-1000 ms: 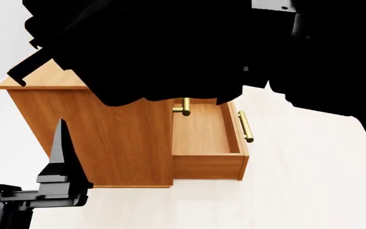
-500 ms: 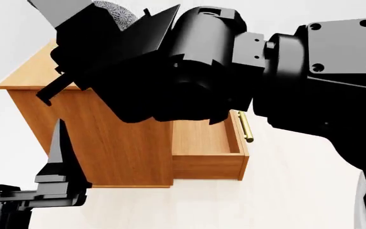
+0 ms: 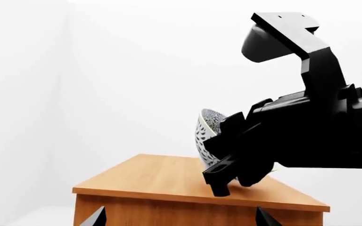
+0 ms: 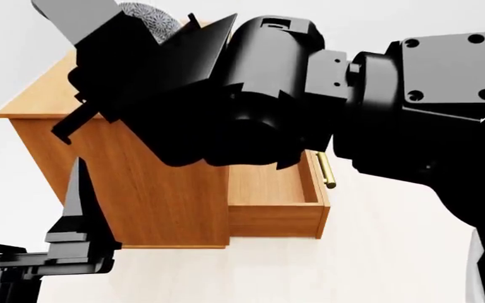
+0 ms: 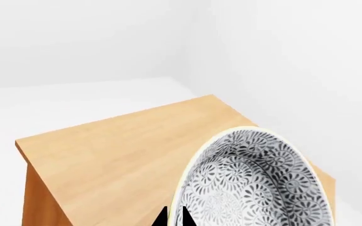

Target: Put the bowl on top of the cabinet.

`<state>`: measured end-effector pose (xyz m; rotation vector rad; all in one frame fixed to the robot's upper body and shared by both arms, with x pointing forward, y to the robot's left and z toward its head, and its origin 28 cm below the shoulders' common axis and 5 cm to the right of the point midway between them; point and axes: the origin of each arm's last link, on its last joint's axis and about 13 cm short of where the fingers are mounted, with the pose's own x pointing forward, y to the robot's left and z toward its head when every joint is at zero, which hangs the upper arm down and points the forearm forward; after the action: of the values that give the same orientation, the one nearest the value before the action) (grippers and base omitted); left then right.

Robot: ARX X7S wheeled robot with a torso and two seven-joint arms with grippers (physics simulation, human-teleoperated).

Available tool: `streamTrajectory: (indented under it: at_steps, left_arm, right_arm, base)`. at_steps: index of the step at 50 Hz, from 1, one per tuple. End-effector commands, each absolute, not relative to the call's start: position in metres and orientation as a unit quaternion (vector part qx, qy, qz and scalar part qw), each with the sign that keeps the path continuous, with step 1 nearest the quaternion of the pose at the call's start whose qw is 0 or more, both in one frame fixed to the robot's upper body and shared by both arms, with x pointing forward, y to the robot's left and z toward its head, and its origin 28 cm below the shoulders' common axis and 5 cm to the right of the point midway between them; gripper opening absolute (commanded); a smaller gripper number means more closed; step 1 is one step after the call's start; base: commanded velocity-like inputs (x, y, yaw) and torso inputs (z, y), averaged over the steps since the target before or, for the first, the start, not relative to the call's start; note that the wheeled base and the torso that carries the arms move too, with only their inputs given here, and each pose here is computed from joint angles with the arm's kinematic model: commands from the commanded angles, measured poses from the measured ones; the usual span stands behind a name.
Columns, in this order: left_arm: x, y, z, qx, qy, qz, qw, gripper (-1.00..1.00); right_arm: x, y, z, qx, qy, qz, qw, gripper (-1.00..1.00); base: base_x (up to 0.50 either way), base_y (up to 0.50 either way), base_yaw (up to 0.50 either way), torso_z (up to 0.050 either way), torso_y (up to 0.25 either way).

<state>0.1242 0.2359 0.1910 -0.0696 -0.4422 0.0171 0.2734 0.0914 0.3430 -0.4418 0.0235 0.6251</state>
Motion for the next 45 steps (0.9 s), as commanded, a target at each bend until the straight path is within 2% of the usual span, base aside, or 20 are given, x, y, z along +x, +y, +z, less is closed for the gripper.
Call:
streamTrajectory:
  at_steps: [1, 3, 4, 25, 45]
  left_arm:
    - [0.125, 0.236, 0.19, -0.035, -0.218, 0.008, 0.975, 1.0]
    - [0.125, 0.236, 0.191, -0.035, -0.218, 0.008, 0.975, 1.0]
    - [0.125, 0.236, 0.191, -0.035, -0.218, 0.008, 0.975, 1.0]
    - [0.125, 0.235, 0.19, -0.035, -0.218, 0.007, 0.975, 1.0]
    - [0.125, 0.235, 0.19, -0.034, -0.218, 0.007, 0.975, 1.0]
  right_arm:
    - [0.275, 0.091, 0.349, -0.22, -0.007, 0.299, 0.928, -1.0]
    - [0.274, 0.091, 0.351, -0.225, -0.018, 0.3, 0.927, -1.0]
    - [0.273, 0.092, 0.351, -0.232, -0.028, 0.298, 0.926, 1.0]
    - [0.271, 0.092, 0.368, -0.225, -0.051, 0.3, 0.926, 1.0]
    - [0.254, 0.095, 0.416, -0.178, -0.101, 0.3, 0.932, 1.0]
  base:
    - [0.0, 0.0, 0.0, 0.0, 0.0]
    - [0.0, 0.0, 0.0, 0.0, 0.0]
    - [0.0, 0.0, 0.0, 0.0, 0.0]
    - [0.0, 0.0, 0.0, 0.0, 0.0]
    - [0.0, 0.0, 0.0, 0.0, 0.0]
